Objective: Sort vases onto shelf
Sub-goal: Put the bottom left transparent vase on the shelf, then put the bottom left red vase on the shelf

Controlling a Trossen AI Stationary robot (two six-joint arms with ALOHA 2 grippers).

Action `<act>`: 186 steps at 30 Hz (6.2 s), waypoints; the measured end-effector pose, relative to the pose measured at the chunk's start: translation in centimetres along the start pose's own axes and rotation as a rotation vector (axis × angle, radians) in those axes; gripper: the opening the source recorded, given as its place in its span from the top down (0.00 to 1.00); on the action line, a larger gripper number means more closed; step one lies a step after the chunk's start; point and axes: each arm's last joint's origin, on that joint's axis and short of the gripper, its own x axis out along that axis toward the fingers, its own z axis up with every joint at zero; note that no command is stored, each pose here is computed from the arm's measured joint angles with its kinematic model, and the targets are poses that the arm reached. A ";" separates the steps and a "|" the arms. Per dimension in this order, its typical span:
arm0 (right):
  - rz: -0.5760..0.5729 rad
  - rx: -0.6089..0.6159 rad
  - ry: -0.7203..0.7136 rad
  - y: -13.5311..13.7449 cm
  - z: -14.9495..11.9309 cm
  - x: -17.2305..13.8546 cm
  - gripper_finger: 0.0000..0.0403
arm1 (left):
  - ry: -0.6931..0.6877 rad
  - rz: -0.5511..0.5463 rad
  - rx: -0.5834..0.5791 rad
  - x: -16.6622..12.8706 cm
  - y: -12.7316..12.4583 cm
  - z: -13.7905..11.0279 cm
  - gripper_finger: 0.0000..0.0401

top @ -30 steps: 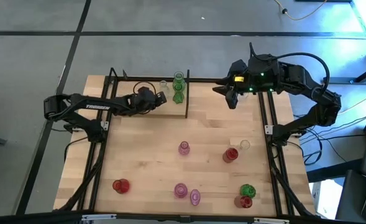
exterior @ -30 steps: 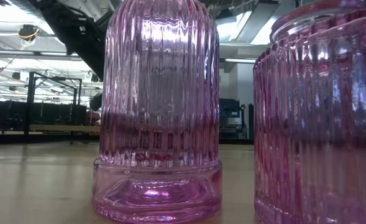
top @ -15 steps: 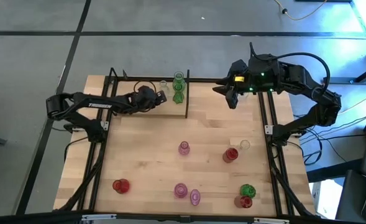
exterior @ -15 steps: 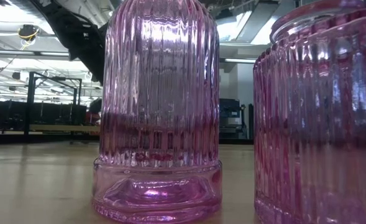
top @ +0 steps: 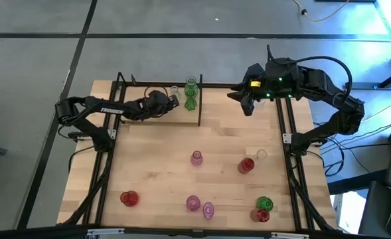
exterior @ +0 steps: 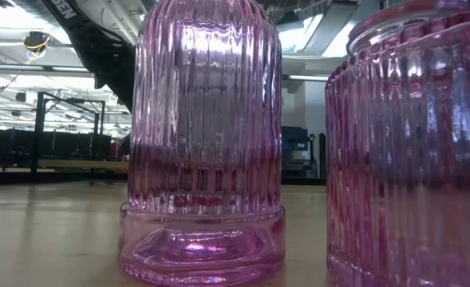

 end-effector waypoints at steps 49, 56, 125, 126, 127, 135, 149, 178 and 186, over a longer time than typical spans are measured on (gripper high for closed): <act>0.000 0.023 0.002 0.0 0.0 0.0 0.61 | 0.047 -0.056 -0.071 2.6 -1.3 0.9 1.00; 0.021 0.046 0.046 0.0 -0.4 0.0 0.61 | 0.010 -0.047 -0.074 2.9 -1.5 1.3 1.00; 0.284 -0.120 -0.416 1.2 3.2 -4.9 0.61 | -0.063 -1.008 0.240 -24.4 -5.9 4.2 1.00; 0.296 -0.095 -0.405 1.3 3.2 -4.8 0.61 | -0.039 -1.027 0.243 -24.5 -5.9 4.1 1.00; 0.314 -0.072 -0.388 1.3 3.2 -4.4 0.61 | 0.002 -1.064 0.254 -24.7 -5.9 4.1 1.00; 0.421 -0.093 -0.282 4.4 2.2 -1.7 0.61 | 0.264 -1.478 0.403 -27.4 -6.3 3.1 1.00; 0.287 -0.212 -0.166 5.1 0.1 -2.0 0.61 | 0.205 -1.269 0.646 -29.3 -5.1 -4.3 1.00; 0.206 -0.287 -0.015 1.3 -0.2 -1.2 0.61 | 0.965 -0.490 1.072 -33.8 0.8 -10.6 1.00; 0.191 -0.283 0.000 1.4 -0.1 -0.1 0.61 | 1.058 -0.247 1.109 -33.5 2.6 -9.8 1.00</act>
